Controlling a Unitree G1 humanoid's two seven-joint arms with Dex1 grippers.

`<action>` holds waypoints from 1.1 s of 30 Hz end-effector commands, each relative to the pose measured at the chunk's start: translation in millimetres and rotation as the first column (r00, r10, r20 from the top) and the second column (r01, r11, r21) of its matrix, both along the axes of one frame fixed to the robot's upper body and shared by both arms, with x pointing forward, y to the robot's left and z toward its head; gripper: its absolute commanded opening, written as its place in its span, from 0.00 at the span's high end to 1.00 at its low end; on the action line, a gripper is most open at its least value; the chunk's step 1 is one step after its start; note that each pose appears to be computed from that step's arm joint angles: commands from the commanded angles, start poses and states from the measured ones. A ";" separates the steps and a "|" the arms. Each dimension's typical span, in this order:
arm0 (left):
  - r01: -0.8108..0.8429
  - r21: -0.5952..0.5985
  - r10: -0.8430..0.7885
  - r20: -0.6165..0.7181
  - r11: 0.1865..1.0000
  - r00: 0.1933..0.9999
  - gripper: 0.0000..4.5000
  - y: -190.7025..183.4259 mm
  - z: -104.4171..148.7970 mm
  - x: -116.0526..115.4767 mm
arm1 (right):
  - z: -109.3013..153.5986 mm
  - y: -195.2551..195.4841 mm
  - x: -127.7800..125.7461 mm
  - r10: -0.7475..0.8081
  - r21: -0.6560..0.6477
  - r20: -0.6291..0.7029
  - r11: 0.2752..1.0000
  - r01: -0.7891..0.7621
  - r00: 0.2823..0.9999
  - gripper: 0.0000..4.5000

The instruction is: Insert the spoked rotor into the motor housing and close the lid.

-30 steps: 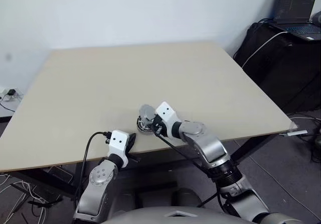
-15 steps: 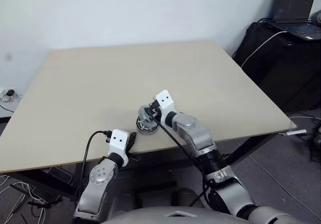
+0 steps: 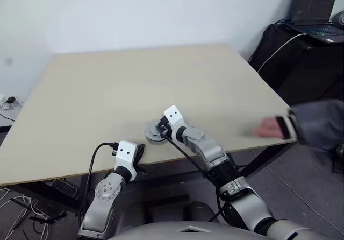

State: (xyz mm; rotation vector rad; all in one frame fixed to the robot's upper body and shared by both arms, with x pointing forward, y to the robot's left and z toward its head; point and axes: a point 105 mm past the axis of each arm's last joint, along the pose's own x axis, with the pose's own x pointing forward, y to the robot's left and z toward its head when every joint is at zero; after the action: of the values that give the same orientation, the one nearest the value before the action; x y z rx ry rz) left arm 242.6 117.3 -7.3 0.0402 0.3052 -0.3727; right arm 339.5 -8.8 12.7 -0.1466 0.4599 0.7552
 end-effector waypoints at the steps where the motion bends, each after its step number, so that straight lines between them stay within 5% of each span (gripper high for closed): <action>1: 0.003 -0.005 -0.003 0.052 1.000 0.999 1.00 -0.4 13.4 6.2 | -11.2 -5.5 -5.0 -0.009 -0.047 -0.031 0.999 0.007 0.999 0.70; 8: 0.012 -0.005 -0.012 0.054 1.000 0.998 1.00 -1.5 13.7 7.0 | 40.9 12.3 -16.1 0.092 0.210 0.075 0.972 -0.106 0.993 0.70; 16: 0.015 -0.009 -0.014 0.053 1.000 0.998 1.00 -3.5 13.2 6.6 | 109.2 17.9 -56.6 0.265 0.434 0.257 0.827 -0.356 0.929 0.70; 33: 0.022 -0.014 -0.021 0.055 1.000 0.998 1.00 -5.1 13.7 8.4 | 115.1 18.1 -63.8 0.282 0.454 0.266 0.807 -0.378 0.922 0.70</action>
State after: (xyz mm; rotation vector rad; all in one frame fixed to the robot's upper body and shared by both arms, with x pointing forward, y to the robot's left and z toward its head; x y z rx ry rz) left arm 246.3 113.8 -3.1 0.0401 0.2885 -0.3916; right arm 277.5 6.4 114.7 0.1936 0.0900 1.1550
